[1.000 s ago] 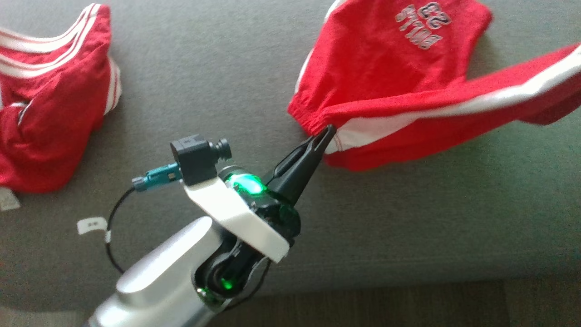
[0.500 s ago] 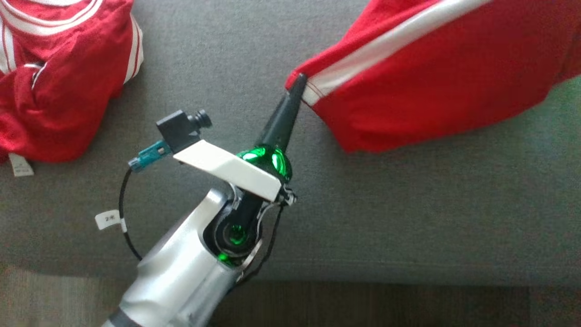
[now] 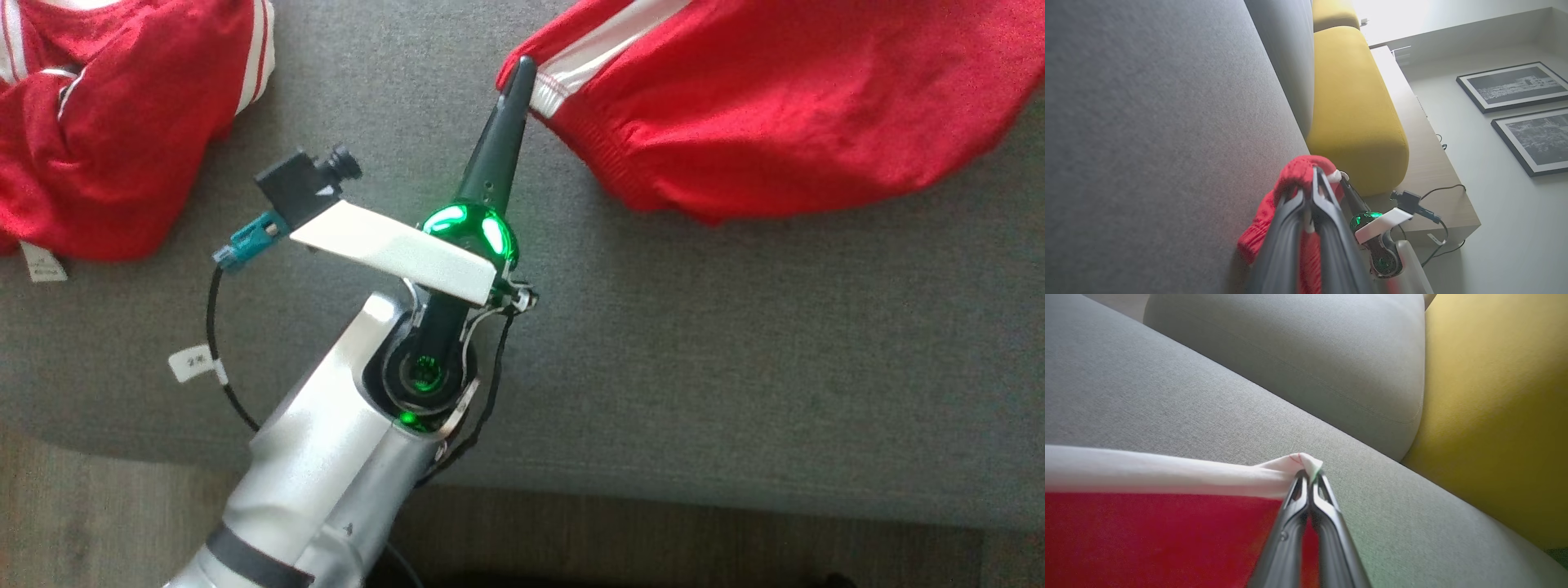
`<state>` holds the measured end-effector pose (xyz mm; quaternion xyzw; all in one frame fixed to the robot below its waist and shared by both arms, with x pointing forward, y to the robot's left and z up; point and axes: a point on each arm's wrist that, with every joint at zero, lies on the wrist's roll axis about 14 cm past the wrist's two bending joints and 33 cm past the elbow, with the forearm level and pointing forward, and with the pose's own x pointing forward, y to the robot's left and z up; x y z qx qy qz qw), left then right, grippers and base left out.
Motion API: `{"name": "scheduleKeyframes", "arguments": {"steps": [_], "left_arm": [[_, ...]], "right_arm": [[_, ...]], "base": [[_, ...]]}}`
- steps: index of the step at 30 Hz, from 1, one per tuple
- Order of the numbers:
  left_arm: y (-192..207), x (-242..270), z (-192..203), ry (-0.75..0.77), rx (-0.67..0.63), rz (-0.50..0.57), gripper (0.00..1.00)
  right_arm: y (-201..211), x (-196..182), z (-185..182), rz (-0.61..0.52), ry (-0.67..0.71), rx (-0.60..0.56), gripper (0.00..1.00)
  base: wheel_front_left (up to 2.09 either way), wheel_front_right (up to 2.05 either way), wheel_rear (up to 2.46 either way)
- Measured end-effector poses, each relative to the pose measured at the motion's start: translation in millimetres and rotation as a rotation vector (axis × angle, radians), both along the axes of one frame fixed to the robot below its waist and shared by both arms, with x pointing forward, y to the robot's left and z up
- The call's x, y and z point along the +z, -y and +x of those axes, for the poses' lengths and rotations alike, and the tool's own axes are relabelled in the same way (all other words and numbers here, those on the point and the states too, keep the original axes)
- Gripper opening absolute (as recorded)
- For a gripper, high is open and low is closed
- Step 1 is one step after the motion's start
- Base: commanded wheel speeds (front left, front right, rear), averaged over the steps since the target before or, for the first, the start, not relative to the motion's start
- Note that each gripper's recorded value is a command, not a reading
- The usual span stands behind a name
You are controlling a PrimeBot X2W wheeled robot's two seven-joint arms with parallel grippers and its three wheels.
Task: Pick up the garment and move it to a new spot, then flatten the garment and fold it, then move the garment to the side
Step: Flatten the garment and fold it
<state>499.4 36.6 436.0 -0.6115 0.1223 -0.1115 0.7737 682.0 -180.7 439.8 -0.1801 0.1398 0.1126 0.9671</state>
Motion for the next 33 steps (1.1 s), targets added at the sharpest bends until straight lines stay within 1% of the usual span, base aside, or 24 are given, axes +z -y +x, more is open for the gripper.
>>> {"name": "scheduleKeyframes", "arguments": {"steps": [6, 7, 8, 9, 10, 11, 12, 15, 18, 20, 22, 23, 25, 28, 31, 33], "left_arm": [[0.2, 1.6, 3.7, 0.025, -0.008, 0.031, 0.00], [0.4, 0.7, 3.2, 0.026, -0.011, 0.042, 0.00], [1.0, 1.0, 2.6, 0.033, -0.014, 0.049, 0.11], [1.1, 1.3, 2.5, 0.037, -0.016, 0.058, 0.29], [1.3, 1.5, 2.4, 0.041, -0.019, 0.070, 0.42], [1.5, 1.9, 2.2, 0.048, -0.023, 0.087, 0.69], [1.0, 3.5, 2.2, 0.059, -0.024, 0.106, 1.00], [0.1, 7.1, -0.8, 0.105, -0.039, 0.202, 1.00], [-10.6, 11.0, -4.0, 0.174, -0.027, 0.357, 1.00], [-17.4, 15.0, -8.2, 0.219, -0.018, 0.451, 1.00], [-18.5, 16.9, -16.0, 0.248, -0.022, 0.536, 1.00], [-14.5, 21.6, -24.9, 0.275, -0.028, 0.591, 1.00], [-10.5, 26.6, -32.6, 0.302, -0.033, 0.636, 1.00], [-5.0, 33.2, -41.5, 0.333, -0.041, 0.675, 1.00], [-2.7, 39.3, -47.4, 0.357, -0.042, 0.698, 1.00], [-1.3, 41.5, -51.8, 0.364, -0.044, 0.702, 1.00]], "right_arm": [[-3.2, -10.7, 7.6, -0.009, 0.008, 0.013, 0.00], [-3.8, -11.7, 6.9, -0.004, 0.013, 0.016, 0.18], [-3.9, -12.7, 5.9, 0.000, 0.018, 0.016, 0.70], [-4.3, -12.1, 5.1, 0.011, 0.028, 0.015, 1.00], [-3.8, -11.1, 4.3, 0.022, 0.036, 0.011, 1.00], [-2.6, -9.0, 3.7, 0.034, 0.046, 0.005, 1.00], [-0.2, -5.1, 3.2, 0.055, 0.060, -0.006, 1.00], [6.4, 8.8, 0.3, 0.117, 0.096, -0.036, 1.00], [8.4, 14.3, -8.5, 0.181, 0.087, -0.063, 1.00], [10.4, 4.1, -21.4, 0.225, 0.025, -0.091, 1.00], [15.9, -10.5, -37.7, 0.243, -0.047, -0.118, 1.00], [23.1, -22.5, -52.4, 0.249, -0.107, -0.144, 1.00], [26.8, -29.6, -60.6, 0.272, -0.151, -0.169, 1.00], [24.5, -33.0, -59.2, 0.294, -0.171, -0.175, 1.00], [16.1, -39.0, -56.3, 0.312, -0.188, -0.169, 1.00], [11.9, -48.0, -57.4, 0.309, -0.225, -0.169, 1.00]], "base": [[0.00, 0.00, 0.00], [0.00, 0.00, 0.00], [0.00, 0.00, 0.00], [0.00, 0.00, 0.00], [0.00, 0.00, 0.00], [0.00, 0.00, 0.00], [0.00, 0.00, 0.00], [0.00, 0.00, 0.00], [0.00, 0.00, 0.00], [0.00, 0.00, 0.00], [0.00, 0.00, 0.00], [0.00, 0.00, 0.00], [0.00, 0.00, 0.00], [0.00, 0.00, 0.00], [0.00, 0.00, 0.00], [0.00, 0.00, 0.00]]}}
